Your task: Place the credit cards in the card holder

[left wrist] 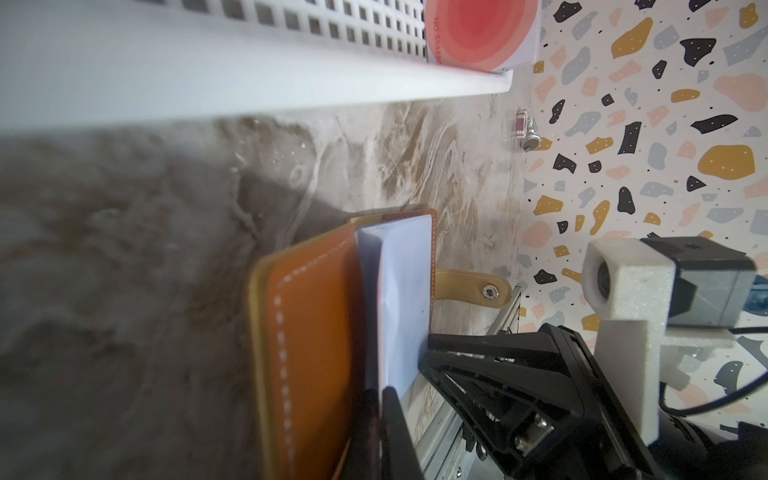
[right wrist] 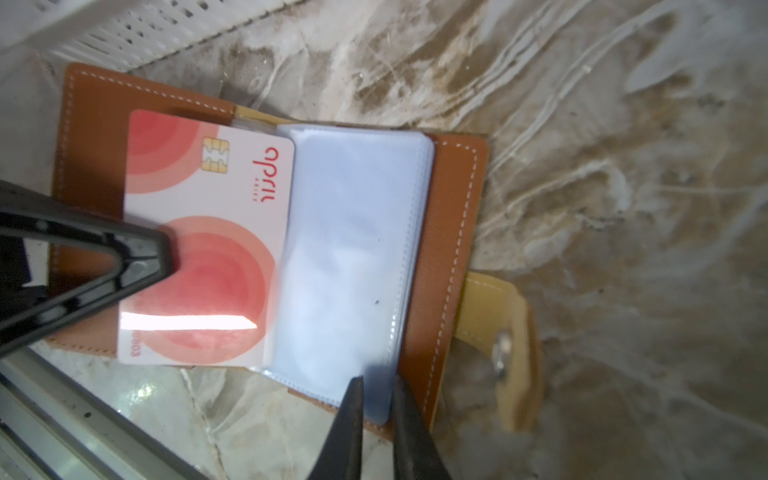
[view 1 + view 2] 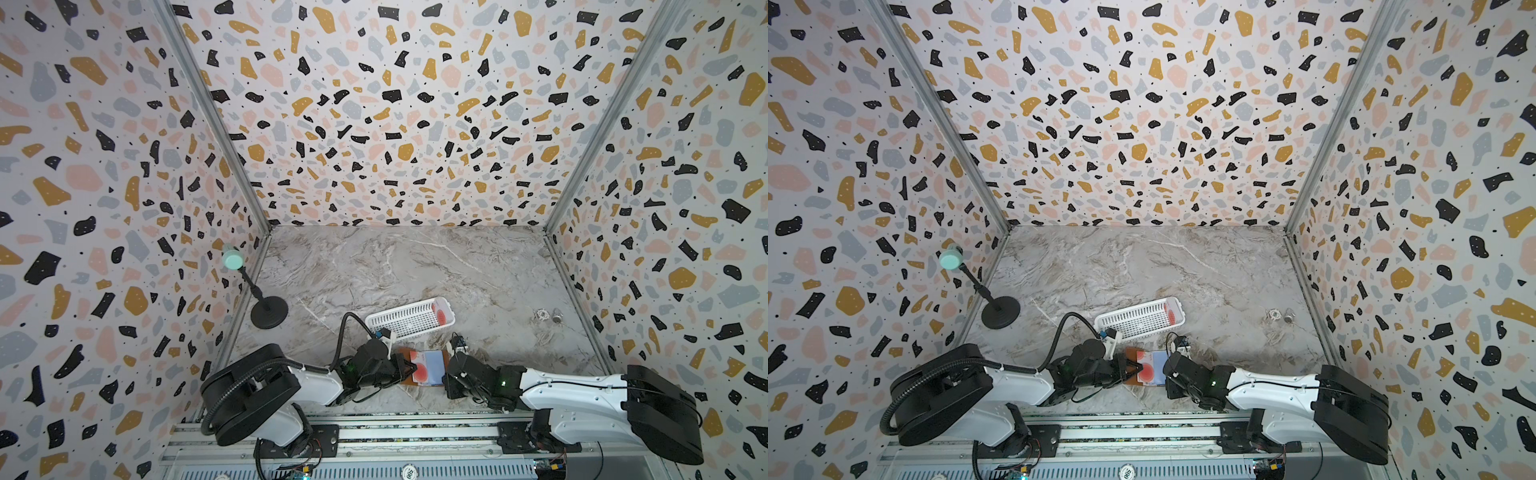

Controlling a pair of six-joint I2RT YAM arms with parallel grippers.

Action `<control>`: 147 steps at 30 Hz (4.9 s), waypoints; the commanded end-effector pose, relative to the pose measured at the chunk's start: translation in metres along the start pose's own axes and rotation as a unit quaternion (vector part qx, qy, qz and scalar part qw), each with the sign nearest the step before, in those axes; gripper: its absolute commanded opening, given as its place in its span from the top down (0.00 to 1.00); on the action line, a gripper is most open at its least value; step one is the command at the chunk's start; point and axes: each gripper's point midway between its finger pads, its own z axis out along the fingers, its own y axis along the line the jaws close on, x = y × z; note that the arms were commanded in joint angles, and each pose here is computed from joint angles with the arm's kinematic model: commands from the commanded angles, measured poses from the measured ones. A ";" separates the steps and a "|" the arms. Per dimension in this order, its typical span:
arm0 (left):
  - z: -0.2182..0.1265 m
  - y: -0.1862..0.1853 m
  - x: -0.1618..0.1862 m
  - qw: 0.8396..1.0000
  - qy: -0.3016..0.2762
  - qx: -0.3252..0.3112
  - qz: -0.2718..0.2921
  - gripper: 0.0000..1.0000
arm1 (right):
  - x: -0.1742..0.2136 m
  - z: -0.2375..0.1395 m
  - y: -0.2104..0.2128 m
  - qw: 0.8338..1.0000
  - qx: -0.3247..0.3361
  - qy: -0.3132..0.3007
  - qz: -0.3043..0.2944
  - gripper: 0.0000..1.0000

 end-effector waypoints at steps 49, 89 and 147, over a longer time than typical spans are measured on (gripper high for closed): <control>0.006 -0.004 -0.010 1.000 -0.007 -0.018 0.024 1.00 | 0.010 0.005 -0.016 1.000 0.019 0.013 0.006 0.86; 0.011 0.006 0.005 1.000 0.004 -0.018 0.012 0.92 | 0.011 0.008 -0.016 1.000 0.019 0.016 0.004 0.86; 0.020 -0.013 0.000 0.994 0.020 -0.087 0.055 0.62 | 0.010 0.010 -0.007 1.000 -0.022 0.007 0.004 0.87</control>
